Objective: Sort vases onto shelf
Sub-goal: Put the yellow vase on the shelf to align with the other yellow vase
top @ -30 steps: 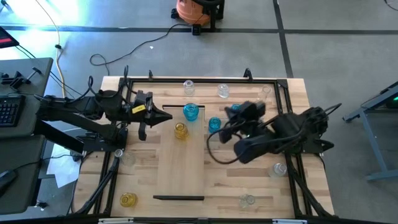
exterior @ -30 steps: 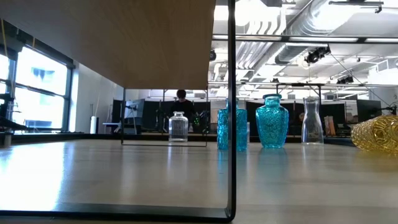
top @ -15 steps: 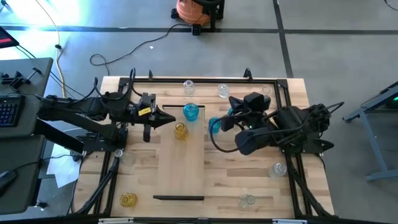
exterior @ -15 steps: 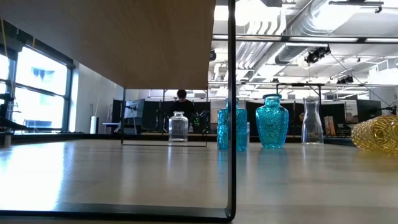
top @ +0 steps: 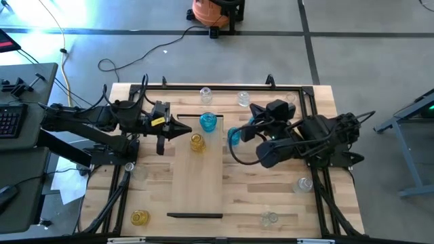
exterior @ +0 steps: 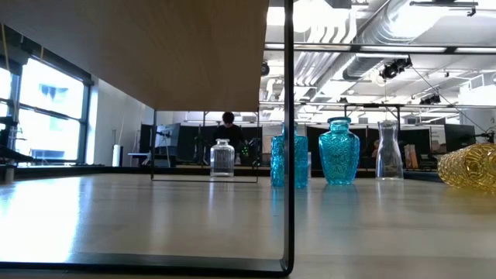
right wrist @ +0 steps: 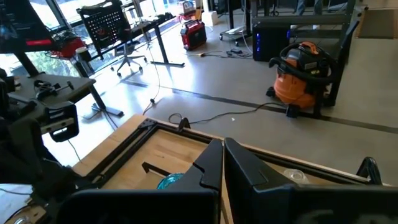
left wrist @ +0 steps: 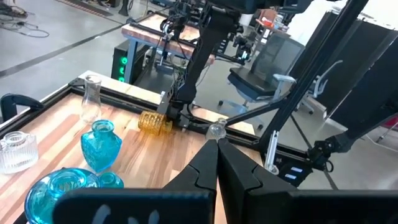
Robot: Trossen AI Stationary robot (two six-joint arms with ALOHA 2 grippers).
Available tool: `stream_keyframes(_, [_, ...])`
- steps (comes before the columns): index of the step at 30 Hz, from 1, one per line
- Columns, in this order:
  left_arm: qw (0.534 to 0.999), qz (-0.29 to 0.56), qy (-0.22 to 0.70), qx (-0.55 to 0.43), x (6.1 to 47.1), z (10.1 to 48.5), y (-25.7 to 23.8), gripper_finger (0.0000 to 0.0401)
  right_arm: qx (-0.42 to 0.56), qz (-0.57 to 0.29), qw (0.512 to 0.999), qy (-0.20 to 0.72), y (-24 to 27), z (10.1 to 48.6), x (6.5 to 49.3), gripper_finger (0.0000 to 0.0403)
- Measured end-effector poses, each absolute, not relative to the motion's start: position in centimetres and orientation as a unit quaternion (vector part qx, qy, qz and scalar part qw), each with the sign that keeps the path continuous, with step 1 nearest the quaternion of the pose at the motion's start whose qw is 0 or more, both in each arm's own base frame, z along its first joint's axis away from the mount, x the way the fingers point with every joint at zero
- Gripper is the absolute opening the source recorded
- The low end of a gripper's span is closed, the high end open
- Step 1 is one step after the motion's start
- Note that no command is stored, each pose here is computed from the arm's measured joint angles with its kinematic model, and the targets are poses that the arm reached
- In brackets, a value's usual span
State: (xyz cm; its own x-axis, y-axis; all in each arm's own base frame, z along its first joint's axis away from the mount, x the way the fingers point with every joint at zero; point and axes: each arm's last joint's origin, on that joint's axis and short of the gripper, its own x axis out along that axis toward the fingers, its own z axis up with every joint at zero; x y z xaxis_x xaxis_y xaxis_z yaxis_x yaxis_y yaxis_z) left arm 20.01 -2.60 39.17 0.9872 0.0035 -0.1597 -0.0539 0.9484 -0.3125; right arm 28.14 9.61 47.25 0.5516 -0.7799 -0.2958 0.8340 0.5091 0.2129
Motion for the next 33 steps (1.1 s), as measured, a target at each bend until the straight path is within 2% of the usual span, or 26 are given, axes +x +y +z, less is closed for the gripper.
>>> stream_keyframes(8, [0.975,0.002,0.078,-0.209,20.0,39.2,-2.7,0.0,0.168,-0.458,0.863,0.132,8.7,46.9,28.4,0.0])
stream_keyframes(14, [0.984,0.018,0.065,-0.166,20.2,39.4,-2.2,0.0,0.178,-0.426,0.857,0.228,7.0,46.1,29.6,0.0])
stream_keyframes(21, [0.991,0.023,0.062,-0.117,20.2,39.5,-1.7,0.0,0.153,-0.464,0.836,0.249,3.4,45.7,30.7,0.0])
stream_keyframes(26, [0.991,0.015,0.062,-0.114,20.0,39.6,-1.4,0.0,0.096,-0.482,0.817,0.301,-0.8,45.5,31.0,0.0])
stream_keyframes(29, [0.992,-0.005,0.057,-0.117,19.7,39.8,-1.3,0.0,0.101,-0.446,0.812,0.363,-3.7,45.2,31.0,0.0])
stream_keyframes(33, [0.991,-0.014,0.05,-0.122,19.2,40.1,-1.4,0.0,0.16,-0.337,0.834,0.407,-6.1,45.4,31.0,0.0])
